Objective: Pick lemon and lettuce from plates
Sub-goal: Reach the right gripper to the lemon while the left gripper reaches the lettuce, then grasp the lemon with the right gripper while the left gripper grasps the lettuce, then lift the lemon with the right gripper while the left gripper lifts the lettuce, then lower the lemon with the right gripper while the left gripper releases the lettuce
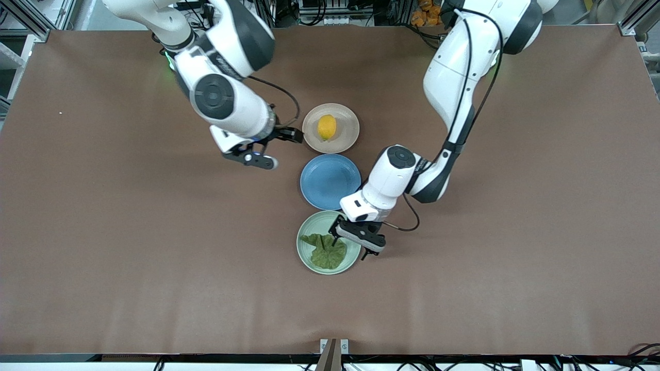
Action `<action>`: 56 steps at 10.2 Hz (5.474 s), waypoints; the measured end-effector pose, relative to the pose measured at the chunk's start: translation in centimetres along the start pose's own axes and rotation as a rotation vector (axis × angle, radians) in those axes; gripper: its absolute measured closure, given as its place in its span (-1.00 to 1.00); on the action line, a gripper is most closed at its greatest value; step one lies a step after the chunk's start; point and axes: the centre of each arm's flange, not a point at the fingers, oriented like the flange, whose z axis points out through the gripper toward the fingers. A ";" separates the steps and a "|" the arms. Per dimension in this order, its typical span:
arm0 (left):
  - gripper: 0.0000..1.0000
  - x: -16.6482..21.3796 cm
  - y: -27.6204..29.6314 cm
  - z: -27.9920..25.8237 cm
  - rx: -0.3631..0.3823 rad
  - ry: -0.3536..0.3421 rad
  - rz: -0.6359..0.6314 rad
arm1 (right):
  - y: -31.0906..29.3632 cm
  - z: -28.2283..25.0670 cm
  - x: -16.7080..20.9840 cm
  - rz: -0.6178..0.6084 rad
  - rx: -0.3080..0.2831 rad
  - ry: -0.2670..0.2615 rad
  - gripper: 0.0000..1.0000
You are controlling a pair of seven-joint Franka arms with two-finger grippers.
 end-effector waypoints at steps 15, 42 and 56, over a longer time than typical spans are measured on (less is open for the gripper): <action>0.08 -4.6 3.5 3.6 -0.018 -0.063 0.026 | -5.7 23.5 -9.4 -0.023 -0.056 0.044 -1.00; 0.98 8.3 -25.1 -20.7 0.260 -0.461 -0.295 | 10.7 6.8 13.4 -0.169 0.071 0.078 -0.29; -0.88 2.7 -33.1 -16.8 0.286 -0.612 -0.357 | 29.7 12.7 26.2 -0.217 0.022 0.004 -0.50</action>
